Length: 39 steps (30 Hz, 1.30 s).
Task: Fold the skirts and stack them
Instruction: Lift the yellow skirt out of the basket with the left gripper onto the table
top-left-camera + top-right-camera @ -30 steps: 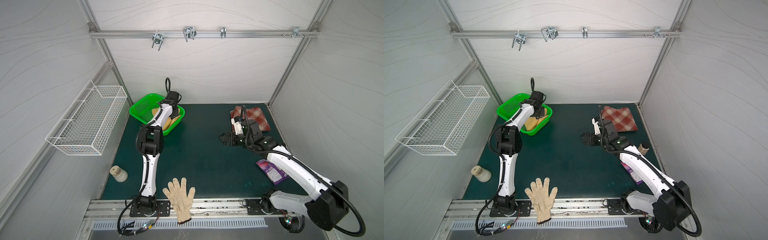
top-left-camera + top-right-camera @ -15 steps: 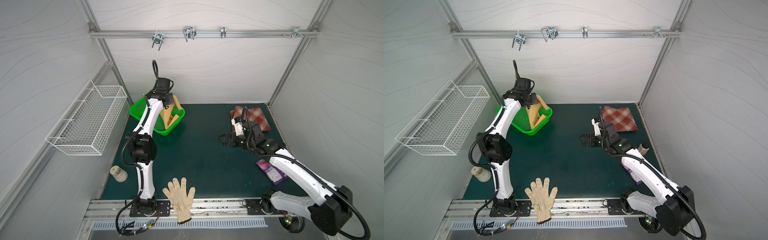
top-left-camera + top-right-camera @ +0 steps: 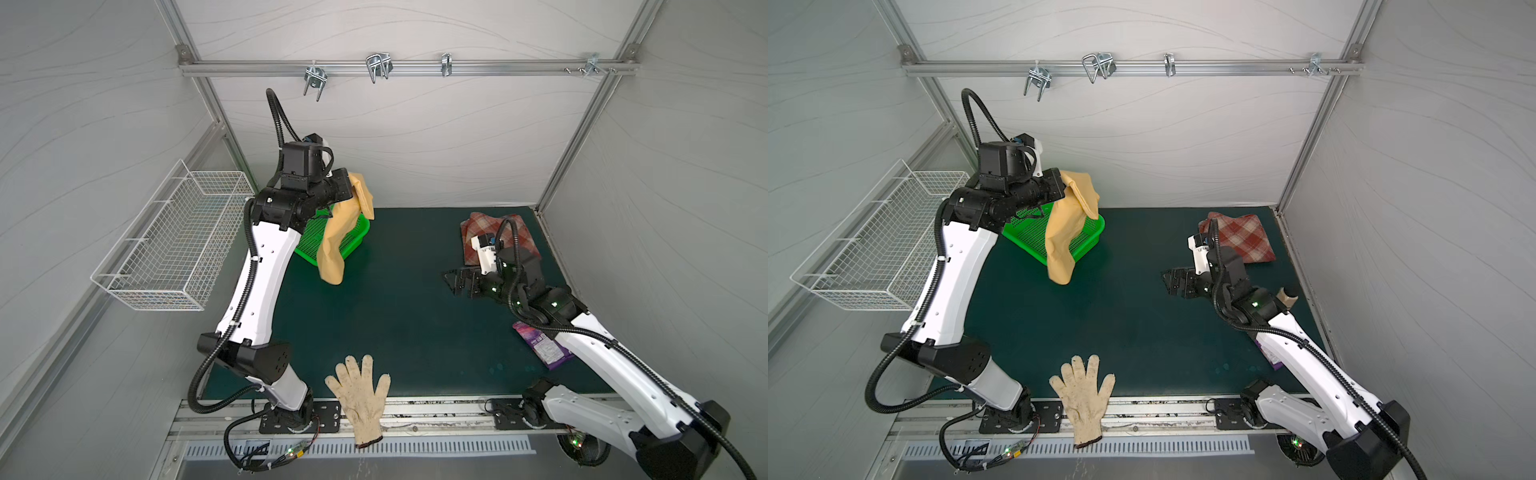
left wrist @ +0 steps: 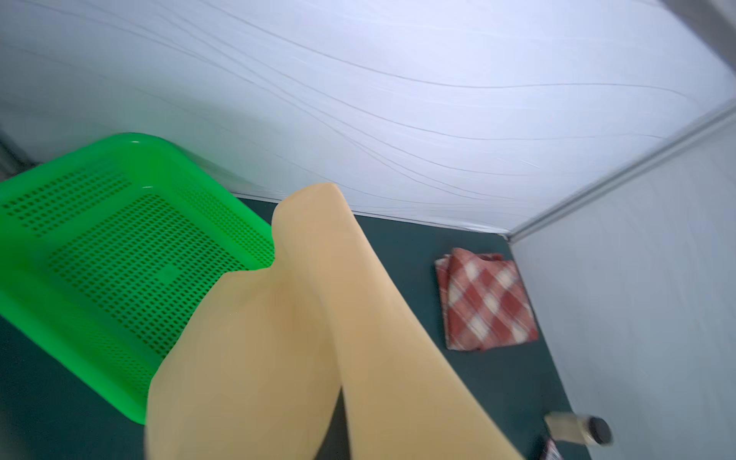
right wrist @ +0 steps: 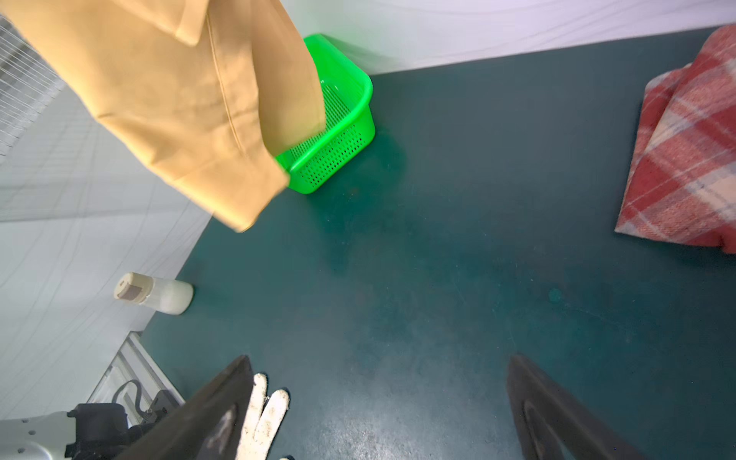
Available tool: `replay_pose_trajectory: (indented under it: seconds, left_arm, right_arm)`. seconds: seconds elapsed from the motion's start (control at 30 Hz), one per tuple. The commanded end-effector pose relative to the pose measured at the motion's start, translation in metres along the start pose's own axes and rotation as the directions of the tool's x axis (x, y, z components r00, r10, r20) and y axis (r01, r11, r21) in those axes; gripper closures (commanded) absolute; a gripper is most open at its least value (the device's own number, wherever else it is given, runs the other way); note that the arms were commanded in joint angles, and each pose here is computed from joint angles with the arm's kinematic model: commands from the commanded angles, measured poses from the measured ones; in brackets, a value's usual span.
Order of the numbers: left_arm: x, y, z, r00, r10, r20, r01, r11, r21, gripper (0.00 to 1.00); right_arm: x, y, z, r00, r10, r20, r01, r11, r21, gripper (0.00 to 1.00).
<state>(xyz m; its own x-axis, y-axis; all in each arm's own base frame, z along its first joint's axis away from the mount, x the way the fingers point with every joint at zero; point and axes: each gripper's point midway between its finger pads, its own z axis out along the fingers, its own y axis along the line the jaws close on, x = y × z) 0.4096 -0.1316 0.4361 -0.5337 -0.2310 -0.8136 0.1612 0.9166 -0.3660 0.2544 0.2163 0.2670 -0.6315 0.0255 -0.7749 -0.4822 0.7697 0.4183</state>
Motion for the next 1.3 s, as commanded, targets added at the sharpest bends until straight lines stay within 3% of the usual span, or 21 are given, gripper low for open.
replay_pose_trajectory:
  seconds: [0.0,0.13,0.3,0.57,0.8,1.0,1.27]
  left_arm:
    - [0.007,-0.043,-0.033,1.0,-0.012,-0.002,0.012,0.989,0.145,1.0]
    - [0.032,-0.072,-0.058,0.998,-0.005,-0.066,0.02,0.973,0.23,1.0]
    - [0.072,-0.086,-0.065,0.99,0.001,-0.141,0.041,0.953,0.3,1.0]
    - [0.171,-0.071,-0.002,0.937,-0.04,-0.347,0.156,0.937,0.313,1.0]
    - [0.253,-0.052,0.075,0.836,-0.043,-0.547,0.196,0.954,0.225,1.0]
    - [0.282,-0.061,0.123,0.775,-0.032,-0.631,0.223,0.948,0.225,1.0]
    - [0.294,-0.062,0.151,0.754,-0.019,-0.656,0.21,0.954,0.213,1.0]
  right_arm:
    - [-0.008,0.009,-0.019,0.998,-0.02,0.056,0.022,0.999,-0.028,0.01]
    - [-0.011,0.017,-0.037,0.995,-0.037,0.092,0.042,0.998,-0.052,0.01]
    - [-0.01,0.025,-0.056,0.989,-0.058,0.134,0.071,0.993,-0.092,0.01]
    - [0.018,0.037,-0.048,0.993,-0.089,0.081,0.102,0.979,-0.176,0.01]
    - [0.055,0.027,-0.014,0.989,-0.144,-0.022,0.139,0.978,-0.154,0.01]
    - [0.083,0.021,0.024,0.965,-0.246,-0.088,0.238,0.966,-0.098,0.01]
    - [0.096,-0.013,0.083,0.925,-0.327,-0.193,0.347,0.934,0.081,0.05]
